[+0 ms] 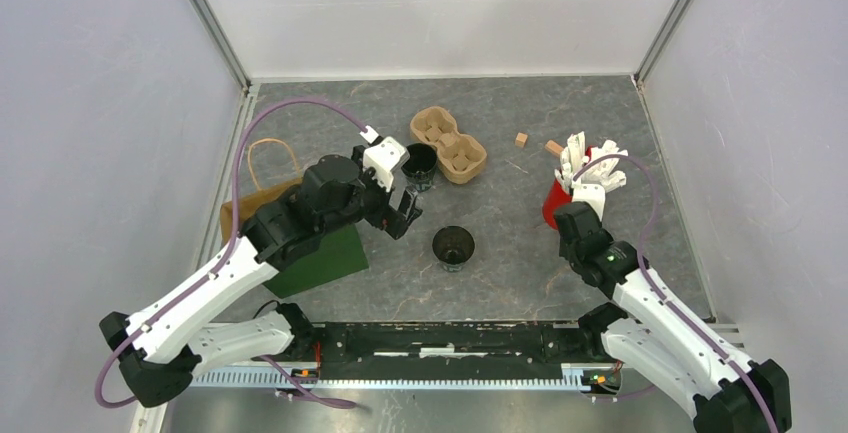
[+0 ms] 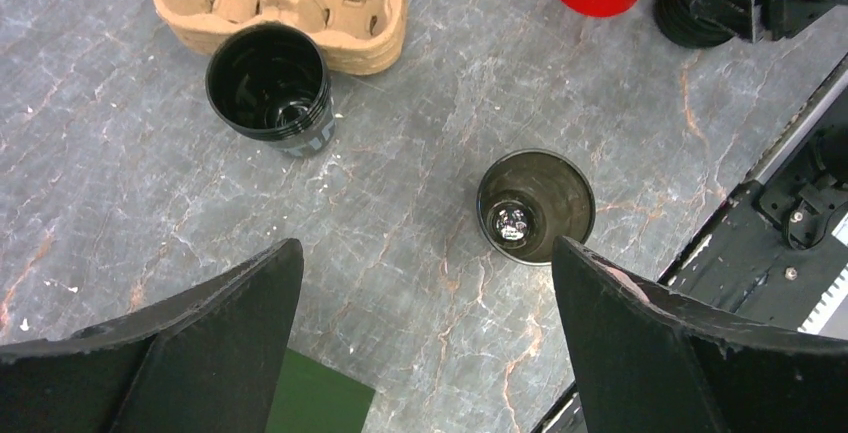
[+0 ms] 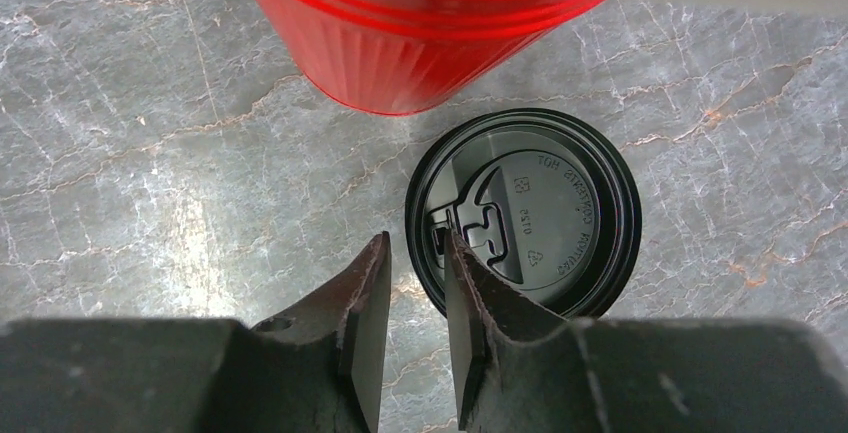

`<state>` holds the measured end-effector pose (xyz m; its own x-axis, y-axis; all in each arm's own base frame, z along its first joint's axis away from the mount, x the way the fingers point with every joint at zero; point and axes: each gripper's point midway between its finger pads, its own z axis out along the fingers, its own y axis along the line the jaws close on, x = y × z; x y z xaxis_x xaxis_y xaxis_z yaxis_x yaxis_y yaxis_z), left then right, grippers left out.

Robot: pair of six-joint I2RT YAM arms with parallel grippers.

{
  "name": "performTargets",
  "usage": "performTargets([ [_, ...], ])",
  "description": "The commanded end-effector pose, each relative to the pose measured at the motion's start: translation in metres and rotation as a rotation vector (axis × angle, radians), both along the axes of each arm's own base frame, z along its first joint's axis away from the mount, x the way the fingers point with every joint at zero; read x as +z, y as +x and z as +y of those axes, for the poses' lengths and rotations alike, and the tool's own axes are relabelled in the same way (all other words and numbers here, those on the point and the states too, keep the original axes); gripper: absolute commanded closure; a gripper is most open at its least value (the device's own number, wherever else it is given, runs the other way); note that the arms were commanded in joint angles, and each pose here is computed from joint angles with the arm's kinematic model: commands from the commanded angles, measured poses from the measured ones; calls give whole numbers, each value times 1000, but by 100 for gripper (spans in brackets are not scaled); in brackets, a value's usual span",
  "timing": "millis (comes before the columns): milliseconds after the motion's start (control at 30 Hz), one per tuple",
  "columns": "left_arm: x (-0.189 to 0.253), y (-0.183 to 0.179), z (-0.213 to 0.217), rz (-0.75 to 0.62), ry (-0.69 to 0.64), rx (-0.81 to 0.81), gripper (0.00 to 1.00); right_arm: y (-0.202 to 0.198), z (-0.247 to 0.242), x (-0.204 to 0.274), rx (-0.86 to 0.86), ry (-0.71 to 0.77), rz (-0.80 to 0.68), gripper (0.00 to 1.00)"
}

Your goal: Pack the takeout coffee

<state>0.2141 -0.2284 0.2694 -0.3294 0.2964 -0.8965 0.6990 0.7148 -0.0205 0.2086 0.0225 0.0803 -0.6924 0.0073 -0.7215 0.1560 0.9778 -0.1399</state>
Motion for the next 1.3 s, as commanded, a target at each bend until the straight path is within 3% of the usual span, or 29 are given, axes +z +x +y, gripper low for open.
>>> performTargets([
  [0, 26, 4, -4, -105, -58, -25, 0, 9, -3, 4, -56, 6, -65, 69],
  [200, 22, 5, -5, -94, -47, -26, 1, 10, -4, -1, -55, -8, -58, 74],
  [933, 24, 5, -3, -121, -32, -35, 4, 9, -4, -12, -48, -23, -24, 75],
  [1267, 24, 6, -2, -125, -29, -30, 6, 10, -1, -12, -26, -14, -28, 92],
])
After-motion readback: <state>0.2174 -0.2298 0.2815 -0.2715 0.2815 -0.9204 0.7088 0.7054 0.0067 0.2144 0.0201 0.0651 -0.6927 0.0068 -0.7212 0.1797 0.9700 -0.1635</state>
